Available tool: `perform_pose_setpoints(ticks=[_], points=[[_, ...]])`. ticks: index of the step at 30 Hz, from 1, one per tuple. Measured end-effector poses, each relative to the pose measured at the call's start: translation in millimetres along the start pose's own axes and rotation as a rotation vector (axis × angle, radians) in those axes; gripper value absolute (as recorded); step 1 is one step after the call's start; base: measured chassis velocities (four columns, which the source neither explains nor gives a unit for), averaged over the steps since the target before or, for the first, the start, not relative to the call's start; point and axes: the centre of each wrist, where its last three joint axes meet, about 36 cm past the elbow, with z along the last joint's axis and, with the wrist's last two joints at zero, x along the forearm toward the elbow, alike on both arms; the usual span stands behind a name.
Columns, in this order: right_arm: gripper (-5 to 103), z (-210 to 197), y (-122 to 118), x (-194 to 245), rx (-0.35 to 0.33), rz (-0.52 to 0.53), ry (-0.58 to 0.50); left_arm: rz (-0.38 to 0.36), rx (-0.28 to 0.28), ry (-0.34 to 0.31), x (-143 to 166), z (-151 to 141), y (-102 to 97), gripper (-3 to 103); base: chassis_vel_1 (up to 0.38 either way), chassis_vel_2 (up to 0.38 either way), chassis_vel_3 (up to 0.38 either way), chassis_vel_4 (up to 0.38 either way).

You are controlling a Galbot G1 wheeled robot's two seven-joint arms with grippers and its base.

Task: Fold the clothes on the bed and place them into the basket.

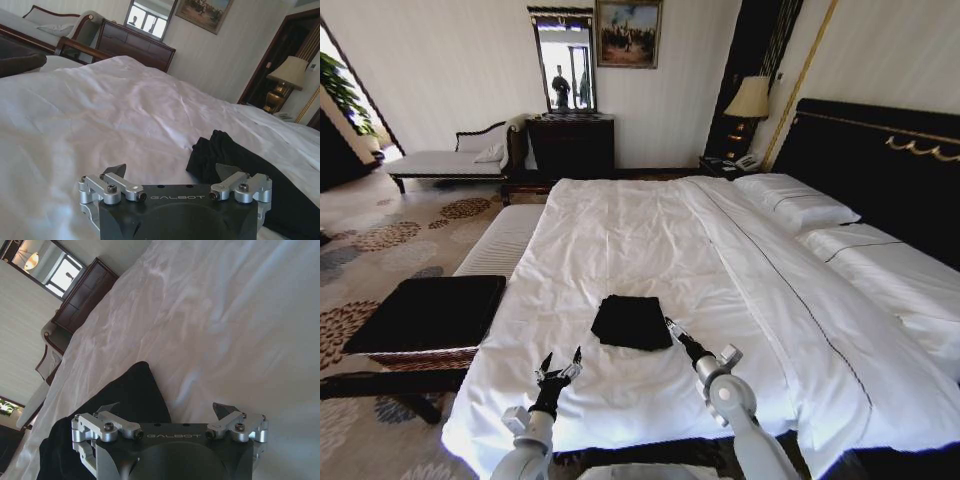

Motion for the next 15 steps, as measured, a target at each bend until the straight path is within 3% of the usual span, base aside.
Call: perform_pose_setpoints(ticks=[9,15], points=[[100,11,-2,-16,-0.080,-0.012,0.049,-0.003,0.001,0.005,4,2,0.9,100,0.000,0.000,0.000,0.000],[100,-6,-8,-31,-0.104,-0.071,0.111,0.007,-0.011,0.013,1,-1,2.4,100,0.000,0.000,0.000,0.000]])
